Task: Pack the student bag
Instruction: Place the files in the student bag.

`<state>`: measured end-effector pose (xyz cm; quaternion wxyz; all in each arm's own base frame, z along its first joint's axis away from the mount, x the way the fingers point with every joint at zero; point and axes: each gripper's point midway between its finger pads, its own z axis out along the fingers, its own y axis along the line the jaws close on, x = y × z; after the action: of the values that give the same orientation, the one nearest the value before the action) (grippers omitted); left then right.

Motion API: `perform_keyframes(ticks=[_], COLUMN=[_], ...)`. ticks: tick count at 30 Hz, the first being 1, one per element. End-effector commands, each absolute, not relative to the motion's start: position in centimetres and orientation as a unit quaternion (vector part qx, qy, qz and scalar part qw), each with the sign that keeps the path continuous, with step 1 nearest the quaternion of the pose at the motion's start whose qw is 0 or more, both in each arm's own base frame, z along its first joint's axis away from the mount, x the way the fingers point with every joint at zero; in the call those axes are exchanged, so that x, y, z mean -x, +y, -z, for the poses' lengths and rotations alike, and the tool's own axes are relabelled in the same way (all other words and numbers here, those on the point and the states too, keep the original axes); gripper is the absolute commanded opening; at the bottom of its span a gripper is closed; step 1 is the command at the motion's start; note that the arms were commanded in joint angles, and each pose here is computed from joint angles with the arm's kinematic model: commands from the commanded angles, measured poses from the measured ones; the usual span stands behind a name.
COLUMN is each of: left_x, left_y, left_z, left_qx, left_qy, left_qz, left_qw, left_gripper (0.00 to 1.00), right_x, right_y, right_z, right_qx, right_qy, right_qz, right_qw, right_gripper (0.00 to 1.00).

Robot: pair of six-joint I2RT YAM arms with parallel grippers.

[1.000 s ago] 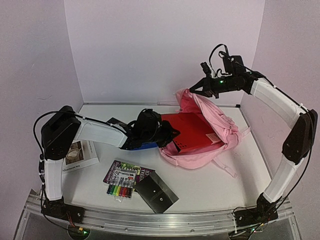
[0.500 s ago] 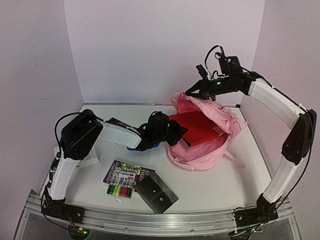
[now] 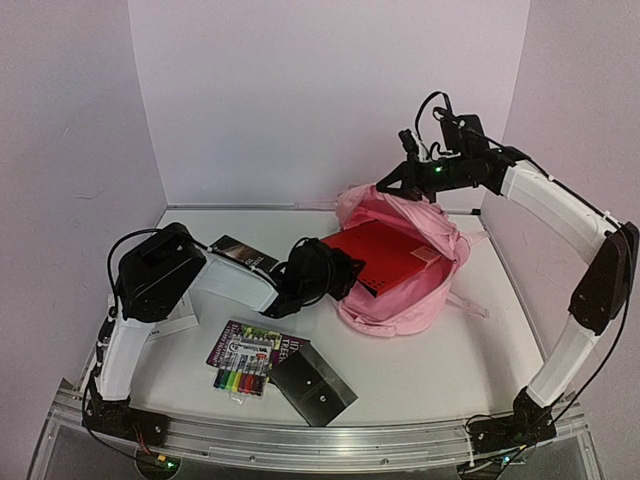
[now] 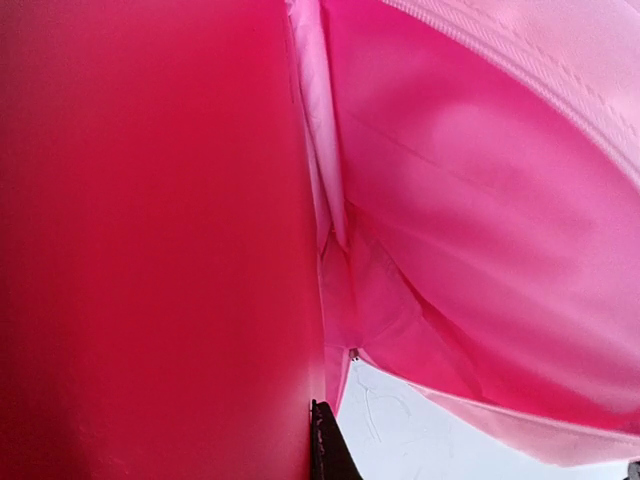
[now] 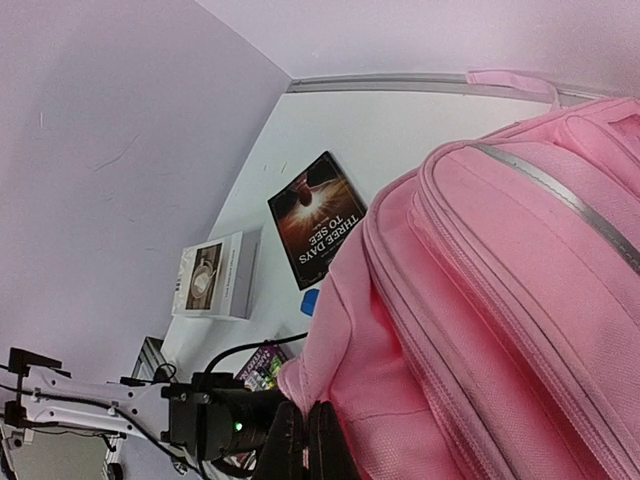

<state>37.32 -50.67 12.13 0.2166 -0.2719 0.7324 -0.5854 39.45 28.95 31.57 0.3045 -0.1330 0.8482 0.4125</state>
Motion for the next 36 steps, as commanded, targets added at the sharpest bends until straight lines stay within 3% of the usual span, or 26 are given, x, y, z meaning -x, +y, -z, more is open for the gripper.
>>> perform_keyframes(ticks=[1,6,13,18,20,23,27,32,36], left_x=[-38.3,-40.6,-45.6,-47.6,-47.4,-45.5,-42.6,-39.2,-37.8], left_y=[-50.1,-50.8,-52.5,-51.7,-52.0,-52.3,-51.3,-50.3,-49.7], left_z=[-18.6,-16.6,-14.8,-14.7,-14.5,-15.5,-15.5,-15.8,-15.8], left_qx=[0.289,0.332,0.291,0.255,0.226,0.195,0.195,0.187,0.18], left_qy=[0.679,0.69,0.724,0.764,0.783,0.792,0.803,0.826,0.836], left_qz=[0.616,0.591,0.596,0.559,0.549,0.544,0.529,0.497,0.484], left_qw=[0.277,0.253,0.189,0.196,0.188,0.197,0.194,0.19,0.187], left_gripper=[0.0,0.0,0.0,0.02,0.17,0.48,0.74,0.83,0.71], right_x=[-38.0,-36.0,-33.6,-33.0,-33.7,-35.9,-38.6,-41.2,-42.2], right_y=[28.8,28.3,27.2,27.5,27.6,26.8,26.3,25.0,24.2], right_z=[-40.3,-41.8,-42.3,-41.6,-41.6,-41.7,-41.3,-40.9,-40.3], right_qx=[0.164,0.165,0.179,0.178,0.165,0.121,0.073,0.01,-0.022], right_qy=[0.778,0.767,0.761,0.763,0.766,0.778,0.79,0.8,0.805], right_qz=[-0.442,-0.461,-0.458,-0.472,-0.472,-0.448,-0.42,-0.383,-0.366], right_qw=[0.416,0.415,0.424,0.404,0.404,0.424,0.441,0.461,0.467], right_gripper=[0.0,0.0,0.0,0.0,0.0,0.0,0.0,0.0,0.0])
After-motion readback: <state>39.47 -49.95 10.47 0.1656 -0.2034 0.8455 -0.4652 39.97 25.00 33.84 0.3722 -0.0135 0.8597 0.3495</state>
